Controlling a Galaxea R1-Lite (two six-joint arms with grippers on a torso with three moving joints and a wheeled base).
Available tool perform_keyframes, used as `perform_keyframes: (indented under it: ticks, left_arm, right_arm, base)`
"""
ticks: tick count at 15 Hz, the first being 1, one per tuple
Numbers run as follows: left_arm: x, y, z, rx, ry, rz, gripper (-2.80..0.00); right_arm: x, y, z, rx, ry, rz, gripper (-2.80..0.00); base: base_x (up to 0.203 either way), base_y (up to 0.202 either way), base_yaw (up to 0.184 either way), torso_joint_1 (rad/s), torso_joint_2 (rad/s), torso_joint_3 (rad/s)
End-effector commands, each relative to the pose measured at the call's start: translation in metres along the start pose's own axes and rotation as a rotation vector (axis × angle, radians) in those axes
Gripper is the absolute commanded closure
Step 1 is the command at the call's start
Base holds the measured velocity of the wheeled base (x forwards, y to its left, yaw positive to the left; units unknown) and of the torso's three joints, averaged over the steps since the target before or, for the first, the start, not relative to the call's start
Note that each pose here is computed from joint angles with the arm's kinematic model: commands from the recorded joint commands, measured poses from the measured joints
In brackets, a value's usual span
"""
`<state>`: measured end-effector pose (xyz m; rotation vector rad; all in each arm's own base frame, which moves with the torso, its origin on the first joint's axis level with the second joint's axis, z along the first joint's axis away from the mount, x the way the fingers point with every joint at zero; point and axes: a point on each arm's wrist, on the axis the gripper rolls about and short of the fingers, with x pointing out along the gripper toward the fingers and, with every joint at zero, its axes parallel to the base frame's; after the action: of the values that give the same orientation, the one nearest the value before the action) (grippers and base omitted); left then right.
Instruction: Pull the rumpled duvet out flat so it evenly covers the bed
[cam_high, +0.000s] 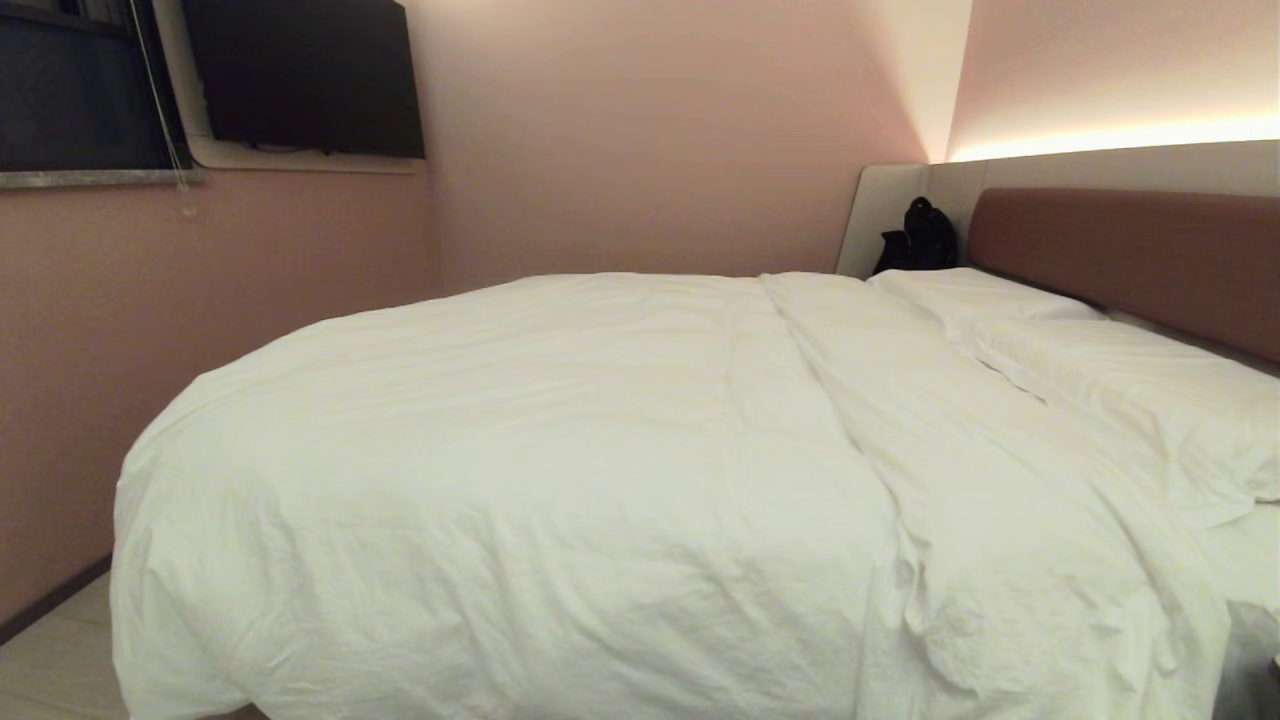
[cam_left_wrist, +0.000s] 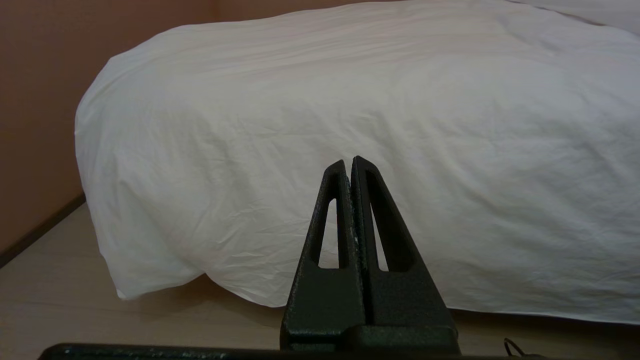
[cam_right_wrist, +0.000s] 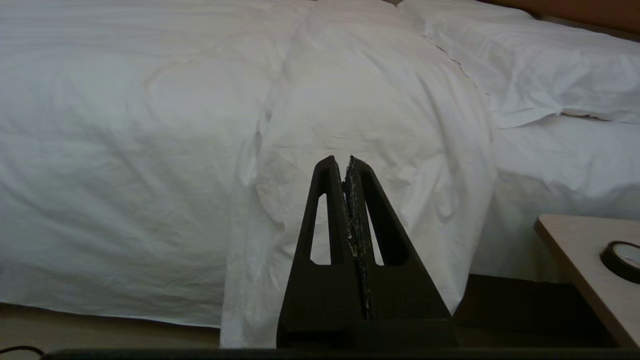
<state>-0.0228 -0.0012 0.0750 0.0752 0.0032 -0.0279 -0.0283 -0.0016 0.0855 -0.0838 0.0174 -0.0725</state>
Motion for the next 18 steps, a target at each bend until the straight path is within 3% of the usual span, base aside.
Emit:
perform_keyframes:
  ticks: [1,2,4,8,18]
  left_arm:
    - [0.0001,0.0,0.0,0.0,0.002,0.0,0.0]
    - [0.0001,0.0,0.0,-0.002,0.002,-0.002,0.0]
    - [0.0001,0.0,0.0,-0.002,0.002,-0.002,0.0]
    - [0.0001,0.0,0.0,0.0,0.002,-0.002,0.0]
    - [0.0001,0.0,0.0,-0.002,0.002,-0.002,0.0]
  right_arm:
    - [0.0023,0.0028,-0.0072,-0.019,0.016,0.093,0.0]
    - [0.0027,0.0031,-0.0076,-0.05,0.01,0.103,0.0]
    - [0.0029,0.0033,-0.0077,-0.04,0.007,0.109,0.0]
    - [0.0031,0.0029,-0.008,0.047,0.012,0.091,0.0]
    - [0.0031,0.0029,-0.008,0.049,0.013,0.091,0.0]
  base:
    - [0.0,0.0,0.0,0.0,0.0,0.0]
    - [0.0,0.0,0.0,0.0,0.0,0.0]
    - [0.0,0.0,0.0,0.0,0.0,0.0]
    - [0.0,0.0,0.0,0.0,0.0,0.0]
    - [0.0,0.0,0.0,0.0,0.0,0.0]
